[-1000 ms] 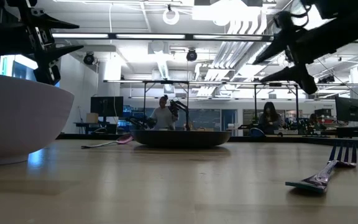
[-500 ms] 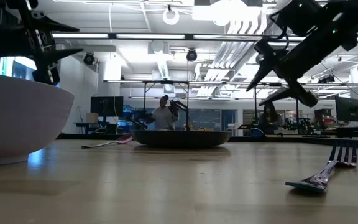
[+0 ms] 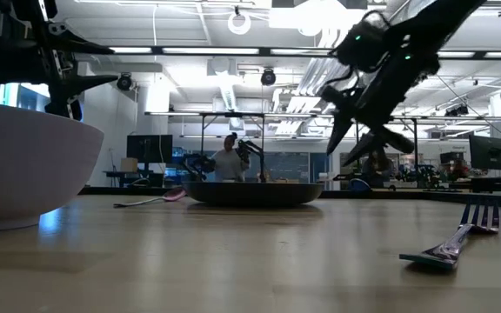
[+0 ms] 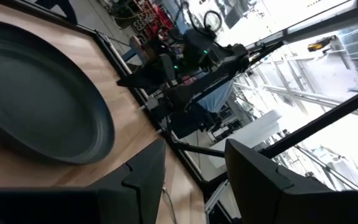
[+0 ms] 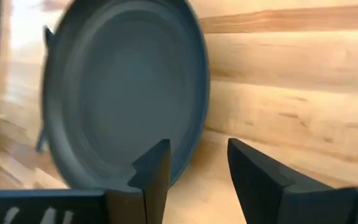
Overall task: Set table place
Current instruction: Move the black plate to the center
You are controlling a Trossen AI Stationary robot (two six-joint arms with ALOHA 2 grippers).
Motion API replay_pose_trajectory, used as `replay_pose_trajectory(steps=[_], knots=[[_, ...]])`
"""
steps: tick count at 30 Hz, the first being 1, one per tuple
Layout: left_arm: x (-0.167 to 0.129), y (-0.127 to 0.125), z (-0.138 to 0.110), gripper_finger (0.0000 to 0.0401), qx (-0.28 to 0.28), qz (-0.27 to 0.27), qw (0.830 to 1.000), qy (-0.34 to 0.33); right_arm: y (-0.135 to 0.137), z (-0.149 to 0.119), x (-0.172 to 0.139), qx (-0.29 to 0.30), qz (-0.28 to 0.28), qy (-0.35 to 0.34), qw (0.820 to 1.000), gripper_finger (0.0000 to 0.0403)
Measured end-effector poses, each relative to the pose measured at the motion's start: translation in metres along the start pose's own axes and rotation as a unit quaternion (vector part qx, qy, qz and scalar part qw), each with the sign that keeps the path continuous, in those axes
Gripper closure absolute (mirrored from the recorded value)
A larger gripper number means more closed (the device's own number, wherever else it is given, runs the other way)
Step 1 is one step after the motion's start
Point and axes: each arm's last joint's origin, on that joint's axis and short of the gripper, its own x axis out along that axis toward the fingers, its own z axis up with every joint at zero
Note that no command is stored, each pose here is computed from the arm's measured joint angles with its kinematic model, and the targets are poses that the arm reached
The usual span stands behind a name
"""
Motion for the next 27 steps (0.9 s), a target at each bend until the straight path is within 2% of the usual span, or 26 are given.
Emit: replay_pose_trajectory(steps=[5,12,27], knots=[[0.000,0.000,0.000,0.0245,0.000,0.000,1.000,0.000,0.008,0.012,0.016,-0.009,0.002,0.020,1.000,0.0247],[0.000,0.000,0.000,0.0245,0.000,0.000,1.000,0.000,0.001,0.016,0.036,-0.002,-0.021,0.052,0.998,0.0240],[0.000,0.000,0.000,0.0245,0.002,0.006,1.000,-0.007,-0.001,0.021,0.037,-0.010,-0.014,0.046,0.999,0.0240]])
